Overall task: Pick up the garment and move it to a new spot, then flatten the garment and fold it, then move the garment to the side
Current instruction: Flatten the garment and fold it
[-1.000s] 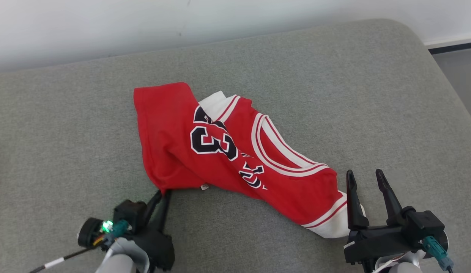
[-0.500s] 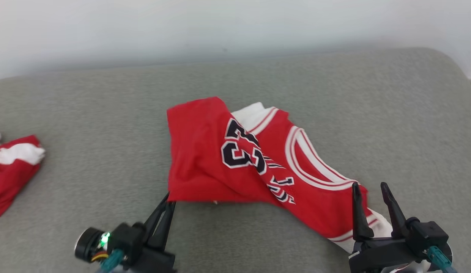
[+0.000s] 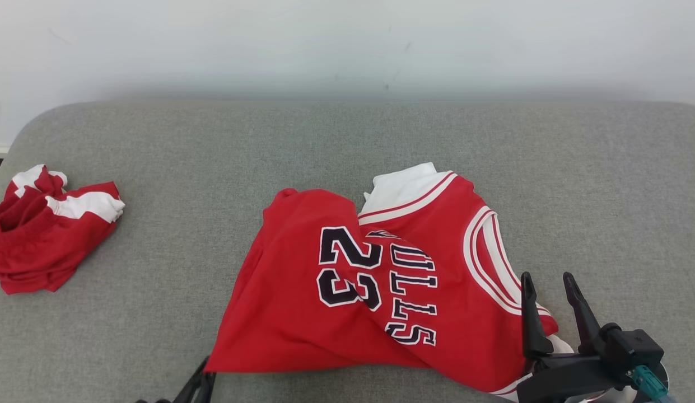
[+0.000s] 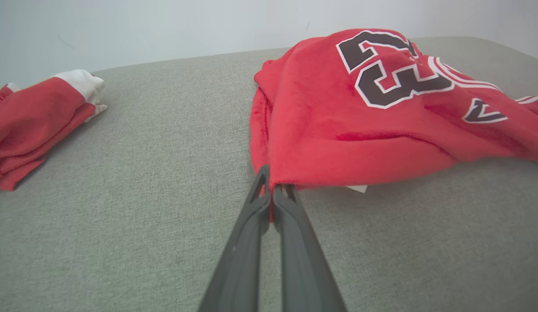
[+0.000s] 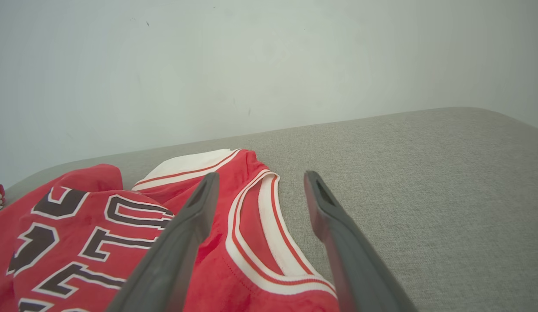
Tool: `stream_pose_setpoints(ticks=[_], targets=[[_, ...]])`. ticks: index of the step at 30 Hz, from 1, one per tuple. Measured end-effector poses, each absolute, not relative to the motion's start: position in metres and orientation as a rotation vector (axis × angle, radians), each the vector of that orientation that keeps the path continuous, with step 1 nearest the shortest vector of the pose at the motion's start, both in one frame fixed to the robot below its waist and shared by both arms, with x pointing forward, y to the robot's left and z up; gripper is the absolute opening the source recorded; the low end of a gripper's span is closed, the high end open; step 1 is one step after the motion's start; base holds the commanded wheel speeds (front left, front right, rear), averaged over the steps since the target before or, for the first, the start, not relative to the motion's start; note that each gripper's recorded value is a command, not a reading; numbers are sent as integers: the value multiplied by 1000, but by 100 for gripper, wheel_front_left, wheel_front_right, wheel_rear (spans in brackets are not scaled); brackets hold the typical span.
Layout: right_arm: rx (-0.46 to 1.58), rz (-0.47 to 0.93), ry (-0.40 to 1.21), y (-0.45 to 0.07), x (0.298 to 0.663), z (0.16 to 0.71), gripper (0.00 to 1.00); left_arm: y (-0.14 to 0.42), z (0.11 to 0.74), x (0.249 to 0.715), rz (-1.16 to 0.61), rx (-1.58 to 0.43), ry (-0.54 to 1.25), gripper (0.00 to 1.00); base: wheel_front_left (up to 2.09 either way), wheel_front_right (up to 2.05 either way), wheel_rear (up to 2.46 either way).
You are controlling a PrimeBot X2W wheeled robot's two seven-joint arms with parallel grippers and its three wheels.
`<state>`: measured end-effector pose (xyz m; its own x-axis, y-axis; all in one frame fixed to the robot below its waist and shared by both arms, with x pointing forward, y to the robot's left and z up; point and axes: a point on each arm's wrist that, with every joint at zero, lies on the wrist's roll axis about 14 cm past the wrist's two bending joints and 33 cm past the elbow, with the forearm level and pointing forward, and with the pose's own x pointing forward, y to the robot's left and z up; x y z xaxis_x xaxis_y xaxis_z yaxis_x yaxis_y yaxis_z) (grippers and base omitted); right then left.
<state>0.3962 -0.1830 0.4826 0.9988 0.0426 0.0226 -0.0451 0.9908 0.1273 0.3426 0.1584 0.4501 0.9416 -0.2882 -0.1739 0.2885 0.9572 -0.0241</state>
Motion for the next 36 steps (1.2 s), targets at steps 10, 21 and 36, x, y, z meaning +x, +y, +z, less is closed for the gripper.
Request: stream_pose_setpoints(ticks=[10, 21, 36], targets=[[124, 29, -32, -189, 392, 487, 100, 147, 456, 341, -328, -9, 158, 0, 0, 0, 0], [113, -6, -22, -201, 388, 484, 100, 128, 485, 401, -430, 68, 63, 0, 0, 0, 0], [84, -143, 10, -247, 372, 474, 100, 90, 467, 488, -533, 128, 117, 0, 0, 0, 0]])
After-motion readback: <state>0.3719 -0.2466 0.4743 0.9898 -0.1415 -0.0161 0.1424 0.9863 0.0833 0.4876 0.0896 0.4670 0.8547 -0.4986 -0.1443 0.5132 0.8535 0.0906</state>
